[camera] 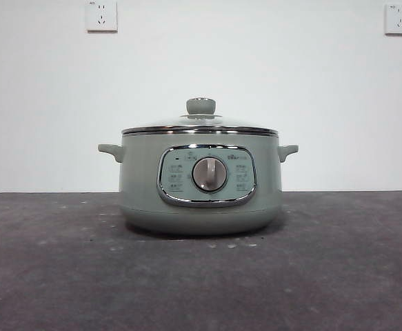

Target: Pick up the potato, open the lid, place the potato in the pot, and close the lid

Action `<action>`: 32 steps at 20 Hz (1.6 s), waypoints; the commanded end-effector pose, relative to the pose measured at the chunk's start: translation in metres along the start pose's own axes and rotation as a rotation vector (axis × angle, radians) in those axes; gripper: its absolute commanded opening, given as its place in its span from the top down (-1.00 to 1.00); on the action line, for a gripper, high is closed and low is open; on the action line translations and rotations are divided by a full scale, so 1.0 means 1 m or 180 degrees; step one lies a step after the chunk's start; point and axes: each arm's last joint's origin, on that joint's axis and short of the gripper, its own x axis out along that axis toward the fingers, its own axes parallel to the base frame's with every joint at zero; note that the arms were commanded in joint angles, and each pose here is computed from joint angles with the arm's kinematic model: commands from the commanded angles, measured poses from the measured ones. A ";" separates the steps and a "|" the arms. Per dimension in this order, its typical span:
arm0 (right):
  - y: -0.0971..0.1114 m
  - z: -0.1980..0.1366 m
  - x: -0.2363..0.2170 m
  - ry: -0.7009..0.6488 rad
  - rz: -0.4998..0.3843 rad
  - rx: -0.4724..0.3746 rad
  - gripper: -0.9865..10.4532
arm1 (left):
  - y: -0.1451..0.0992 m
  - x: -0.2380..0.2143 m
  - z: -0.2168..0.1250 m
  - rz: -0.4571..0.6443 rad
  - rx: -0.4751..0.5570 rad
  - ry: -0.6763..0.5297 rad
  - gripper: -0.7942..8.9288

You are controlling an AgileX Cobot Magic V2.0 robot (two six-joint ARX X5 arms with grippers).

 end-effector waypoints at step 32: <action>-0.036 -0.080 0.109 -0.1991 -0.1291 0.0348 0.83 | 0.000 0.002 -0.003 -0.0019 -0.0044 0.0025 0.84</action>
